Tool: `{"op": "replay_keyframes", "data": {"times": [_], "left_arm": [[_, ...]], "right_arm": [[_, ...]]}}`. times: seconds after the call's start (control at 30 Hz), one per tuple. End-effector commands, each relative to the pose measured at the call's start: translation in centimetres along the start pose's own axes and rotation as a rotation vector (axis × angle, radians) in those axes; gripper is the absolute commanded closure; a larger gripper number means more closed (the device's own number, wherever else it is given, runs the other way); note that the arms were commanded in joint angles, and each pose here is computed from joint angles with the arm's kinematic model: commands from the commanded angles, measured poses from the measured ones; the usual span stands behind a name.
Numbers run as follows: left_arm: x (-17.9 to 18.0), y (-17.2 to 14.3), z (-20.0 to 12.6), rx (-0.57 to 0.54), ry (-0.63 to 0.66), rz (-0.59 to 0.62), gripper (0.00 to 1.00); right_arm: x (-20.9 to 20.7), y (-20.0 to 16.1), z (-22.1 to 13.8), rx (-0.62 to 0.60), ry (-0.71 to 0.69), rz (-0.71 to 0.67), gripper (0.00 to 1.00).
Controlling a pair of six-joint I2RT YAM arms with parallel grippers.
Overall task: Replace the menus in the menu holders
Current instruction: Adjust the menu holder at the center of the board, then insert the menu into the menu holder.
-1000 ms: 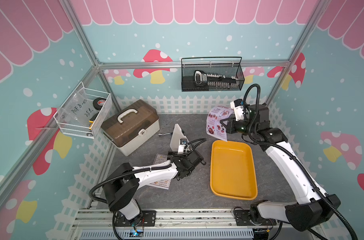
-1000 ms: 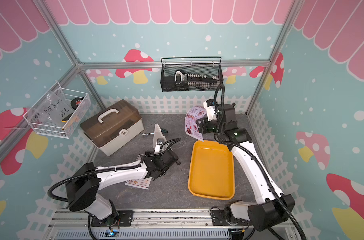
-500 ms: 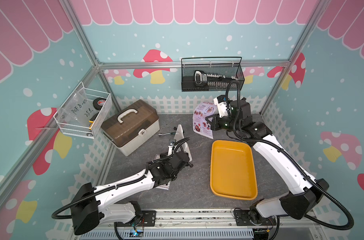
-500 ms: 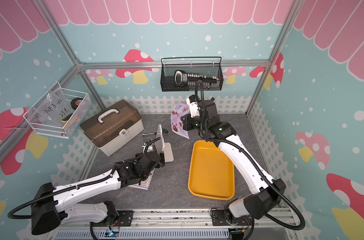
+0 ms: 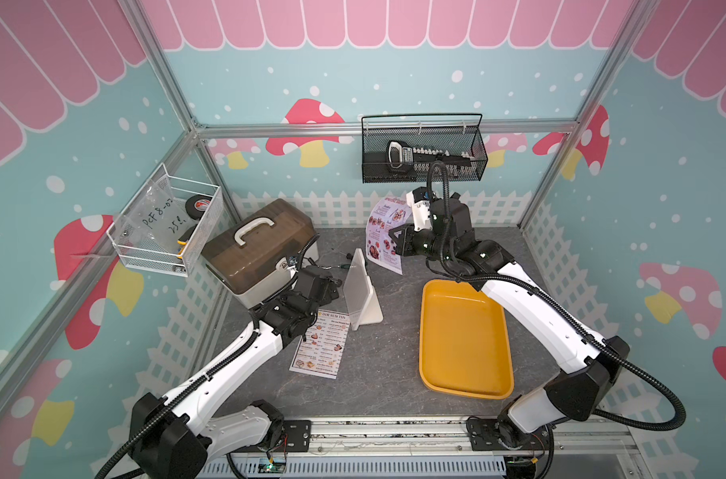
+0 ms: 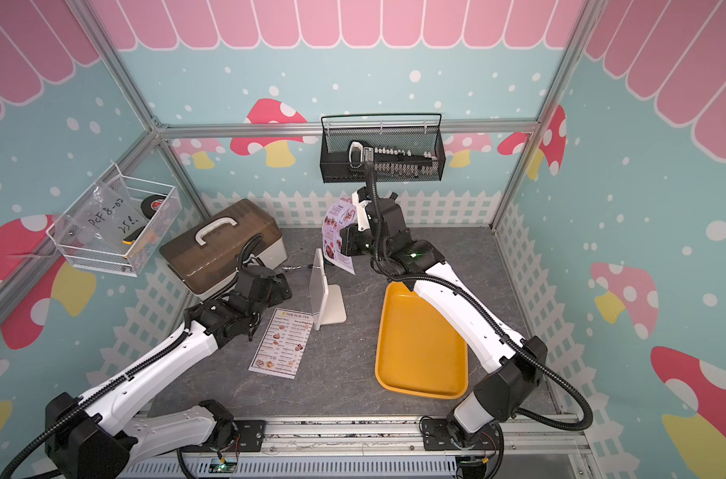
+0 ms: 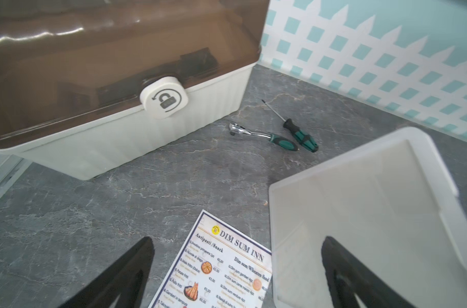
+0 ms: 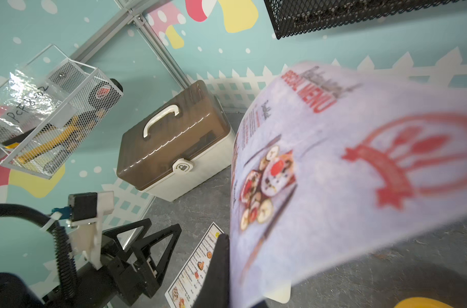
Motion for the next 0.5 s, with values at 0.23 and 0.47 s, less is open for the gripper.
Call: {"op": "replay_keyframes", "data": {"times": [0.23, 0.47], "left_arm": [[0.5, 0.9, 2.7, 0.019, -0.008, -0.055, 0.01], [1.1, 1.6, 3.3, 0.009, 0.008, -0.087, 0.01]], "right_arm": [[1.3, 1.2, -0.4, -0.099, 0.054, 0.152, 1.0], [-0.4, 0.4, 0.0, -0.122, 0.014, 0.23, 1.0]]}}
Point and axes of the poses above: each gripper's point midway between its finger pads, its own z axis out along the fingers, its own x axis along the line the jaws close on, y = z × x, the point moved 1 cm from there along -z, back along the fingers, and after that the axes turned 14 degrees about z, right-handed, at the moved point
